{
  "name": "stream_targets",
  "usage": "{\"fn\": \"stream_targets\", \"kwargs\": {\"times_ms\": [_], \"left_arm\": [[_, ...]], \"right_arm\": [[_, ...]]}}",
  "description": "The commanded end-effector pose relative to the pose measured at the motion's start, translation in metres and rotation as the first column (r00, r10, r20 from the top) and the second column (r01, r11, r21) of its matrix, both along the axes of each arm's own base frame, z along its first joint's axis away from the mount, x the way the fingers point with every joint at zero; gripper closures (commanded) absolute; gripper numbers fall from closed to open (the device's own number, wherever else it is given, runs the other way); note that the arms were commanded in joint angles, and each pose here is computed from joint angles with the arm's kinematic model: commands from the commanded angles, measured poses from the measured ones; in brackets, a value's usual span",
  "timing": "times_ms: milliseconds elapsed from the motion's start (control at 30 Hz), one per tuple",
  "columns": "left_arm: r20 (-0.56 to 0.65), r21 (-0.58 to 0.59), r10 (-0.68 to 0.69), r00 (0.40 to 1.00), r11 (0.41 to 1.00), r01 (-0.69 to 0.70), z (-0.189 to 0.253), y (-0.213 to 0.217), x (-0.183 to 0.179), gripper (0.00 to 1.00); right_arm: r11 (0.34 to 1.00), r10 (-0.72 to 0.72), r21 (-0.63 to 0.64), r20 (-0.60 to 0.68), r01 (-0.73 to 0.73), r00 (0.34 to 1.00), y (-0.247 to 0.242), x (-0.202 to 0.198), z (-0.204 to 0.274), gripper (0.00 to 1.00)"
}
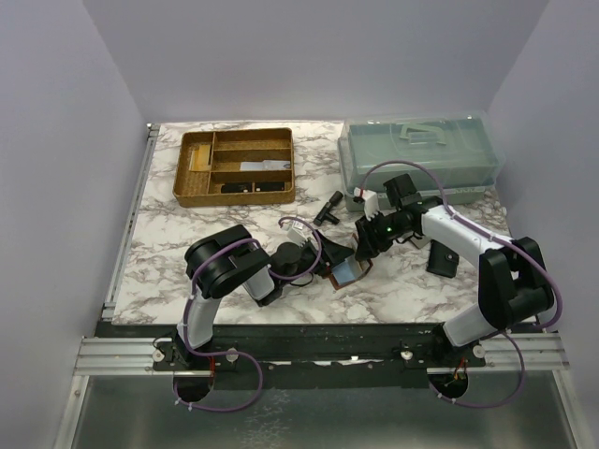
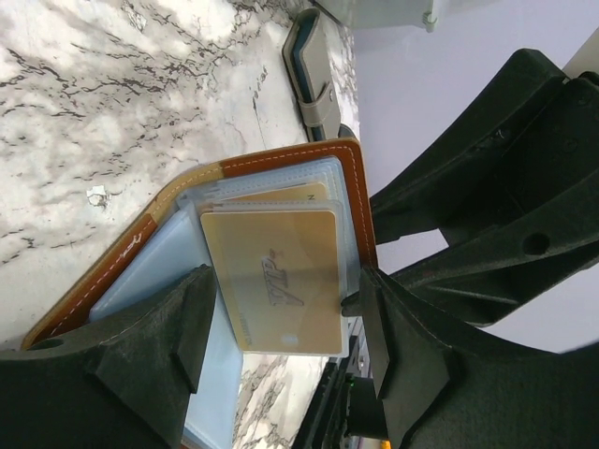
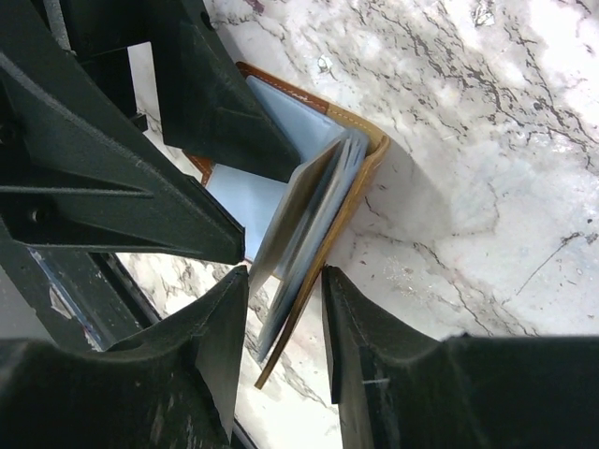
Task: Take the credit cards out of the card holder
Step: Remove the credit card from the card holder.
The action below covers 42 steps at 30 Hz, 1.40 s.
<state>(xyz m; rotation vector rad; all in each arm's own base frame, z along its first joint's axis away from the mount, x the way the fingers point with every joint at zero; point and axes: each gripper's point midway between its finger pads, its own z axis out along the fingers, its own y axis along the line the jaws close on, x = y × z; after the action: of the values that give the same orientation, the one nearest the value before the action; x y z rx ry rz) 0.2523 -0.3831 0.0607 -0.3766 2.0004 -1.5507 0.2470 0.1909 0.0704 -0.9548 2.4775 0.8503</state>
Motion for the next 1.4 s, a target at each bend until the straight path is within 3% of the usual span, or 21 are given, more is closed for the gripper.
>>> {"fn": "stream_targets", "kwargs": {"times_ms": [0,167,533,833,967,1100,1267,1367], "left_arm": [[-0.059,0.132,0.029,0.998,0.991,-0.021,-0.044,0.013,0.003,0.31],[-0.073,0.145,0.034,0.997,0.989,-0.023,-0.049,0.014,0.003,0.31],[-0.087,0.156,0.040,0.995,0.987,-0.026,-0.052,0.017,0.004,0.35],[-0.082,0.141,0.024,0.996,0.990,-0.012,-0.043,0.018,0.001,0.43],[-0.069,0.126,0.013,0.997,0.992,-0.004,-0.034,0.016,0.001,0.44],[-0.067,0.120,0.001,0.998,0.993,0.007,-0.029,0.013,0.001,0.45],[-0.067,0.105,-0.011,0.998,0.994,0.018,-0.024,0.011,0.000,0.52],[-0.060,0.093,-0.016,0.998,0.995,0.022,-0.018,0.010,-0.001,0.56]], "right_arm": [[0.999,0.038,-0.015,-0.019,-0.038,0.999,0.004,-0.005,-0.004,0.56],[0.998,0.059,0.009,-0.023,-0.059,0.998,0.008,-0.008,-0.001,0.41],[0.998,0.056,0.000,0.004,-0.056,0.998,0.006,-0.008,0.004,0.21],[0.994,-0.056,-0.082,0.232,0.077,0.971,-0.025,0.022,0.044,0.10],[0.999,-0.029,-0.012,0.293,0.034,0.956,-0.022,0.014,0.064,0.10],[0.973,0.083,0.200,0.171,-0.117,0.982,0.011,-0.023,0.062,0.13],[0.968,0.094,0.239,-0.042,-0.082,0.995,0.025,-0.018,0.044,0.23],[0.984,0.022,0.181,-0.105,-0.003,0.994,0.024,-0.005,0.027,0.24]]}}
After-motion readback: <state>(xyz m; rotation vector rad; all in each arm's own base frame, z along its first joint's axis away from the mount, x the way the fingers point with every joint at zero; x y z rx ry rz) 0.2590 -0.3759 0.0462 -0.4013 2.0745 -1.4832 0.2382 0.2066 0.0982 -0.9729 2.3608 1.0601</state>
